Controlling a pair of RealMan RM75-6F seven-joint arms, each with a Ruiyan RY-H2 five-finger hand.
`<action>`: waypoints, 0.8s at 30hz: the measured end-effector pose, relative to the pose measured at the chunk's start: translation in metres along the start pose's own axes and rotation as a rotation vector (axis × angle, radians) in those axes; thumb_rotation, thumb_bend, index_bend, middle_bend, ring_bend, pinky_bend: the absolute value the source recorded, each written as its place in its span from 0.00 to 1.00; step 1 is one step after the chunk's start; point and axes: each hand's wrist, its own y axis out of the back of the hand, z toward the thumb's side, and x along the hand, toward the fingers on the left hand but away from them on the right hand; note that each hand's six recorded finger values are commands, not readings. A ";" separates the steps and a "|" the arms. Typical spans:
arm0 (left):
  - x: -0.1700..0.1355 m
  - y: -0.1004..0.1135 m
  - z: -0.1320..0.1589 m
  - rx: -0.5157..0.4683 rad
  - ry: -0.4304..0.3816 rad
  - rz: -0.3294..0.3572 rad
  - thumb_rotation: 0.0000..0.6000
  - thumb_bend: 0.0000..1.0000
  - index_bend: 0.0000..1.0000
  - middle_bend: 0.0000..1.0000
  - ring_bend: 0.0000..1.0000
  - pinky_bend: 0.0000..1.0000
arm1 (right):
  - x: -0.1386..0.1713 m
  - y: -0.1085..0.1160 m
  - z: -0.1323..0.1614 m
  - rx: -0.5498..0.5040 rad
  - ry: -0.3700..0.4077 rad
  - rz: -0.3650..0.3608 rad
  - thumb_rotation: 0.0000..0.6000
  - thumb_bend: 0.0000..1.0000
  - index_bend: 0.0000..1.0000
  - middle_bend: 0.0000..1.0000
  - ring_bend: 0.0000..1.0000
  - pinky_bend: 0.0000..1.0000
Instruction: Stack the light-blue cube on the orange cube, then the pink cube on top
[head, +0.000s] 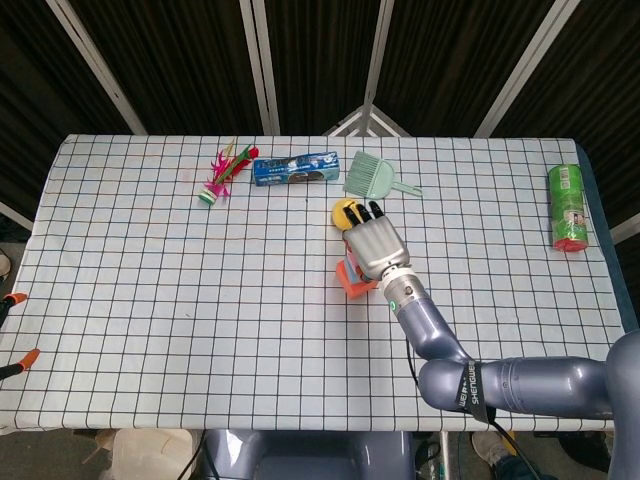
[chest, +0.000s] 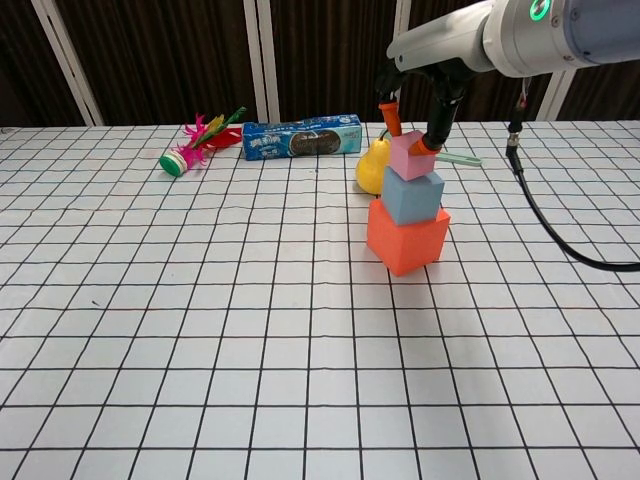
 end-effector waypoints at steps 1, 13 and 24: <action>0.000 0.000 0.000 0.000 0.000 0.000 1.00 0.21 0.22 0.03 0.00 0.02 | 0.000 0.000 0.000 0.000 0.000 0.001 1.00 0.42 0.48 0.07 0.03 0.00; 0.000 0.001 0.000 -0.002 0.000 0.002 1.00 0.21 0.22 0.03 0.00 0.02 | 0.001 0.000 0.002 0.005 0.007 -0.001 1.00 0.40 0.43 0.07 0.03 0.00; 0.000 0.000 0.000 -0.001 0.000 0.001 1.00 0.21 0.22 0.03 0.00 0.02 | 0.001 0.000 -0.001 0.007 -0.003 0.002 1.00 0.40 0.43 0.07 0.03 0.00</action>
